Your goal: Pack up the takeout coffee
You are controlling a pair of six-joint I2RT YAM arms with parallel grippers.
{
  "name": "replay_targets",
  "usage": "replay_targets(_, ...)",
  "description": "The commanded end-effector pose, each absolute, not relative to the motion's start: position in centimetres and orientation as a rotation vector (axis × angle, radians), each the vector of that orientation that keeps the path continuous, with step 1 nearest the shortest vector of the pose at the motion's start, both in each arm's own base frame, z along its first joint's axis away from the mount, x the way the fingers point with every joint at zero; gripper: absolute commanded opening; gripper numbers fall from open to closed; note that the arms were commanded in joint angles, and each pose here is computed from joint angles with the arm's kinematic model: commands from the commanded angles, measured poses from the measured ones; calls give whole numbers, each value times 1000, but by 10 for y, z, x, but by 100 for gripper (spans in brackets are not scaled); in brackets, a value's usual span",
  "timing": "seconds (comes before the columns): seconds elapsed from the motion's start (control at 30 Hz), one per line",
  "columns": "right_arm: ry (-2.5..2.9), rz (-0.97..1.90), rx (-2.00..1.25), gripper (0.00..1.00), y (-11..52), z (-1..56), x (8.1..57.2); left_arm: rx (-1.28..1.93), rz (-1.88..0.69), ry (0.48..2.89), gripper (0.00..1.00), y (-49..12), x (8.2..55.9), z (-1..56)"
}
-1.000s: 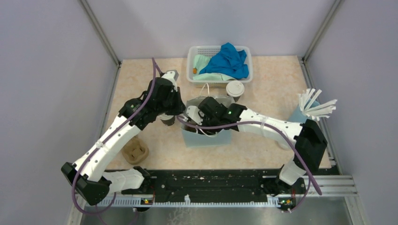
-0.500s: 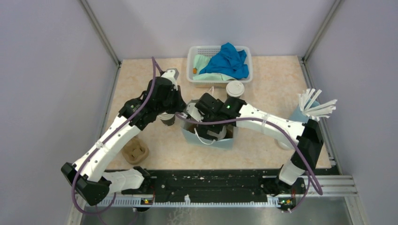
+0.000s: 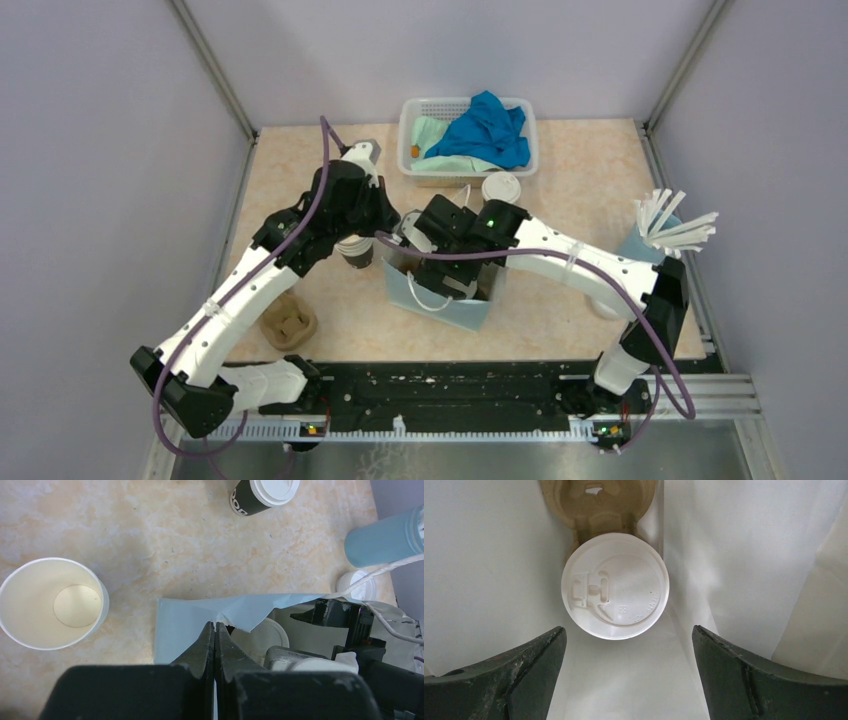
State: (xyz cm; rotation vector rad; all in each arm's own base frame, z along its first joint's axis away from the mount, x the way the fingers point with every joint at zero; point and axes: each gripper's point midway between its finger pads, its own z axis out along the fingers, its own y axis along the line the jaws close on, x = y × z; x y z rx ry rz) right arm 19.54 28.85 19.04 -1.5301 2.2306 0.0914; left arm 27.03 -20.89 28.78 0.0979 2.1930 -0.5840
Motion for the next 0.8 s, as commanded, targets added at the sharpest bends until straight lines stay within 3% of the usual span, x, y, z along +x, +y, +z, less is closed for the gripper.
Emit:
replay_targets(0.0,2116,177,-1294,91,307,246,210,119,-571,2215,0,-208,268,282)
replay_targets(0.23,2093,206,-1289,81,300,253,204,96,-523,2190,0,-199,272,288)
replay_targets(0.53,2112,174,-1287,88,292,220,203,81,-671,2100,0,-206,259,308)
replay_targets(0.77,2035,441,-1098,89,321,301,196,-31,-698,2134,0,-202,253,298)
